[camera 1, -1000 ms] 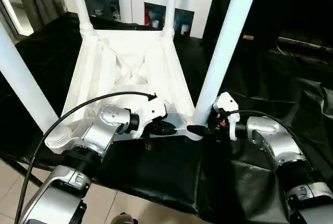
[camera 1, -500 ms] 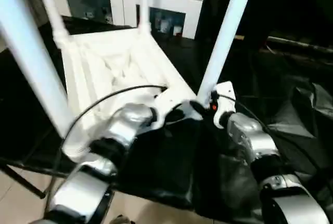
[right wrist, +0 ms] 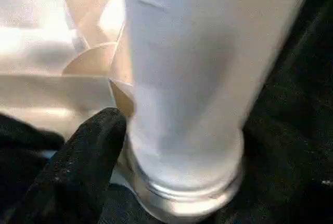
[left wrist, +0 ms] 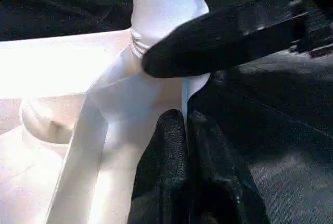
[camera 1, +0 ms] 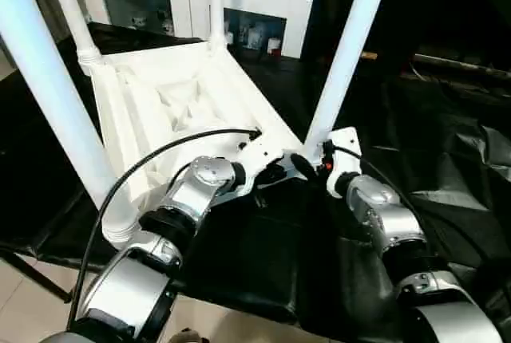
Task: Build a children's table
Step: Rotate leg to tighten, then rotate table base
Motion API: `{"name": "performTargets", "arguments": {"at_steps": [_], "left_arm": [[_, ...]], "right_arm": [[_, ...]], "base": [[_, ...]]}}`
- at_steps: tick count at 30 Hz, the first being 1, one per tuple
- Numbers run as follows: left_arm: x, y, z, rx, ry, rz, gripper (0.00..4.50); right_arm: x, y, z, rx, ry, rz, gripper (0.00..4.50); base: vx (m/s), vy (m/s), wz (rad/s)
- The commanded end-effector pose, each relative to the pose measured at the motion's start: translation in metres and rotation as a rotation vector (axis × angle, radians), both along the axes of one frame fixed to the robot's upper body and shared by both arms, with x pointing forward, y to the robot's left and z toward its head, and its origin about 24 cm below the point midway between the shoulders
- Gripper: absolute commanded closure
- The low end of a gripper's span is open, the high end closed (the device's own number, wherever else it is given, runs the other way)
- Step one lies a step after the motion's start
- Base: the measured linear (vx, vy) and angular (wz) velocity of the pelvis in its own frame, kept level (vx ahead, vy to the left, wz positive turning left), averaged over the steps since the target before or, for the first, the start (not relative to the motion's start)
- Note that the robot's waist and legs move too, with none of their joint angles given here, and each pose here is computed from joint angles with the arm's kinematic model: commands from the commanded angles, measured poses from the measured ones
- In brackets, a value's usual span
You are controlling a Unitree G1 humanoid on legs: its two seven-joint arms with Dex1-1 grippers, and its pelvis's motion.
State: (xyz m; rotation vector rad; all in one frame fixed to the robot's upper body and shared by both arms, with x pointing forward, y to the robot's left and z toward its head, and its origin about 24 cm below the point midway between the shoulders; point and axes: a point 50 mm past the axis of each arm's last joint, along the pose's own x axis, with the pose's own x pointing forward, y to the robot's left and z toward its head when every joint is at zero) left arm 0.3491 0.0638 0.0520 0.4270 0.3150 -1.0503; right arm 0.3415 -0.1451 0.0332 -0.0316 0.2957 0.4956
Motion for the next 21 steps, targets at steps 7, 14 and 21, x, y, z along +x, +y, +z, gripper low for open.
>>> {"name": "performTargets", "arguments": {"at_steps": [7, 14, 21], "left_arm": [[-0.002, 0.002, 0.031, -0.212, -0.049, -0.028, 3.83], [-0.026, 0.015, 0.039, -0.201, -0.015, -0.14, 3.3], [-0.058, 0.034, 0.033, -0.079, 0.12, -0.239, 2.68]], "right_arm": [[-0.026, -0.042, 0.035, -0.01, -0.09, 0.211, 0.72], [-0.055, -0.049, 0.04, 0.025, -0.015, 0.418, 0.72], [-0.067, -0.036, 0.046, 0.106, 0.034, 0.543, 0.72]], "base": [[0.0, 0.0, 0.0], [0.0, 0.0, 0.0], [0.0, 0.0, 0.0]]}}
